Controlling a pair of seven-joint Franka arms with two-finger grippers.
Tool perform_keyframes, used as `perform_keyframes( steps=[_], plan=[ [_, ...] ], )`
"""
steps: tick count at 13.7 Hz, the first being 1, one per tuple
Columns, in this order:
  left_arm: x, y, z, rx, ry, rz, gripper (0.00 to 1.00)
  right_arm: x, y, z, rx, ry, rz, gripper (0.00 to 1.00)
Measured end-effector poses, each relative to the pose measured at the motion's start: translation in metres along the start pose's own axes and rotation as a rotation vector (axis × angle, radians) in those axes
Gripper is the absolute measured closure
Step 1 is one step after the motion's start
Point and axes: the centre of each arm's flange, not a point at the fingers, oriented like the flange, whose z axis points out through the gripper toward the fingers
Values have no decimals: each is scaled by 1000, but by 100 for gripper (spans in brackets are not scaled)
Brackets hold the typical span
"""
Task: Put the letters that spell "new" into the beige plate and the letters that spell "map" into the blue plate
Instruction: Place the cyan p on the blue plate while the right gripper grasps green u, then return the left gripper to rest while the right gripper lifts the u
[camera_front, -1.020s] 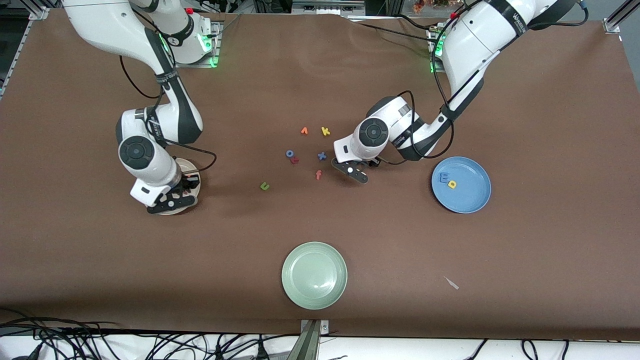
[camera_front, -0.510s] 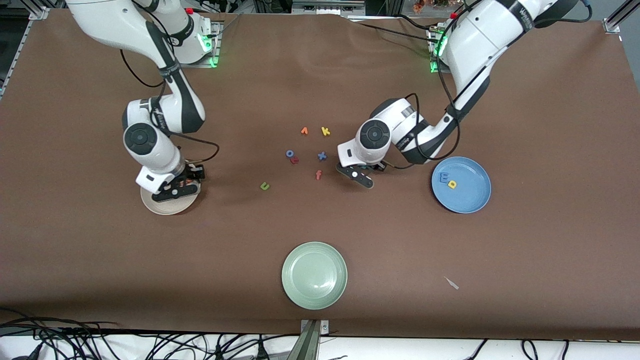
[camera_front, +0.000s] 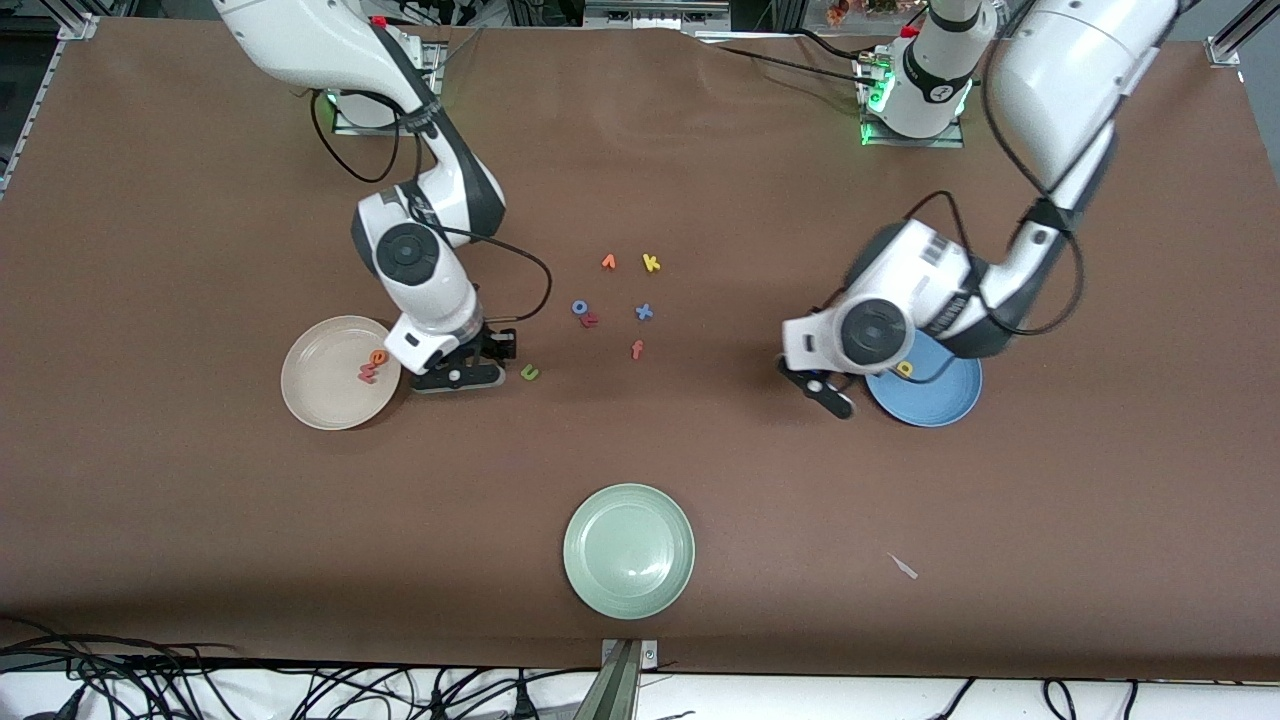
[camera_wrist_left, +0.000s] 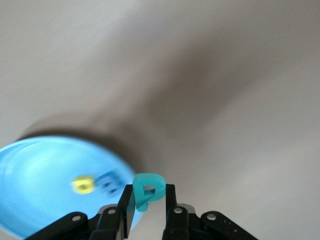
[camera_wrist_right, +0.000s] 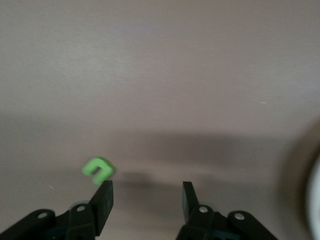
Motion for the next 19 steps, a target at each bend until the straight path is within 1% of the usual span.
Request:
perform_keyframes(
  steps=[3,4,5,6,7,8,9,10,11,13,16,18,19],
  plan=[
    [-39,-72,17,-59,-11,19,71,2,-20,11,5,7,26,36],
    [-49,-87,22,-74,-12,12,67,2,-21,13,7,10,34,36],
    [-52,-93,22,-79,-8,6,57,2,-21,14,8,12,39,36],
    [-50,-90,16,-75,1,12,46,3,-22,15,11,18,43,36],
    [-46,-82,3,-64,15,24,37,3,-24,17,15,23,50,36],
    [-44,-73,-16,-49,28,32,26,2,-26,19,17,26,56,35],
    [-45,-65,-41,-32,35,30,15,1,-29,20,19,29,59,31],
    [-49,-58,-72,-13,46,22,6,0,-33,22,21,32,62,31],
    [-55,-51,-104,4,55,-2,0,0,-35,24,22,31,64,30],
    [-72,-40,-161,22,67,-76,0,-1,-37,27,22,31,68,30],
    [-95,-28,-219,29,99,-189,0,-1,-37,31,24,34,68,30],
    [-116,-31,-251,26,170,-300,0,-2,-37,37,23,32,68,30],
    [-134,-35,-266,-5,209,-360,0,-2,-37,38,23,31,68,31]
  ],
)
